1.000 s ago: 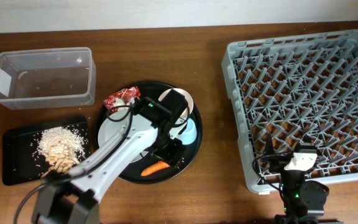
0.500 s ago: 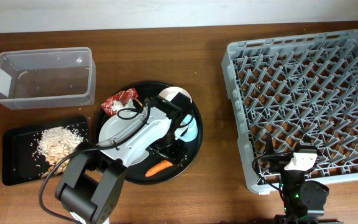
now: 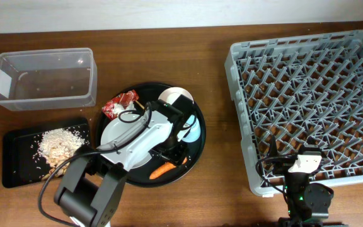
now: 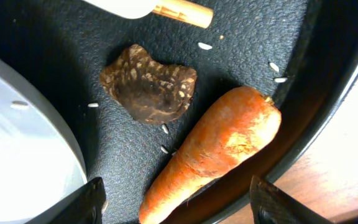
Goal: Sort waste into correct bins and load items into the dishwasher rack
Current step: 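Reach the left gripper down to the orange carrot, then grasp the carrot with the left gripper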
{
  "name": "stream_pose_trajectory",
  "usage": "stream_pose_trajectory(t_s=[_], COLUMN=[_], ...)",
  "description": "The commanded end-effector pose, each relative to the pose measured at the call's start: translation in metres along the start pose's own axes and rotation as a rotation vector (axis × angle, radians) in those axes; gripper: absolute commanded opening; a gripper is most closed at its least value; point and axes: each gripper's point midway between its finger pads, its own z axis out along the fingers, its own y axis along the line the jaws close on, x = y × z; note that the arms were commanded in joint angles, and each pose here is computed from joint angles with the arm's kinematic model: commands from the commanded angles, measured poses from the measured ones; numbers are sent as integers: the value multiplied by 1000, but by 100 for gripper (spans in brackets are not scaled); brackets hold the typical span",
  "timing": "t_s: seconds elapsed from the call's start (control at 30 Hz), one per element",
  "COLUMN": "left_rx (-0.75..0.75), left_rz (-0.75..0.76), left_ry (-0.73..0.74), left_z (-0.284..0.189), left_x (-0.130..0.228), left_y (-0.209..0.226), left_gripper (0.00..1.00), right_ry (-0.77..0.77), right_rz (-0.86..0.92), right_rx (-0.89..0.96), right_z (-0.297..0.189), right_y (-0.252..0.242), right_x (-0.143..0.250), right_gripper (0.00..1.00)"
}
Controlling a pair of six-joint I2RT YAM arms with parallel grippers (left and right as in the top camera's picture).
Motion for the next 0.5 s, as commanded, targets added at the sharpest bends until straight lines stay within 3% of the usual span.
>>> stream_pose_trajectory(t_s=[0.0, 0.2, 0.47], left_rx=[-53, -38, -44], left_rz=[-47, -52, -160], left_ry=[-11, -127, -52], left_z=[-6, -43, -33], left_x=[11, 13, 36], left_y=[9, 7, 9], left_gripper=[73, 74, 74], right_ry=[8, 8, 8], right_rz=[-6, -6, -6], right_rx=[18, 18, 18], right_z=[0, 0, 0], right_y=[-4, -4, -3], right_x=[4, 4, 4], right_gripper=[99, 99, 99])
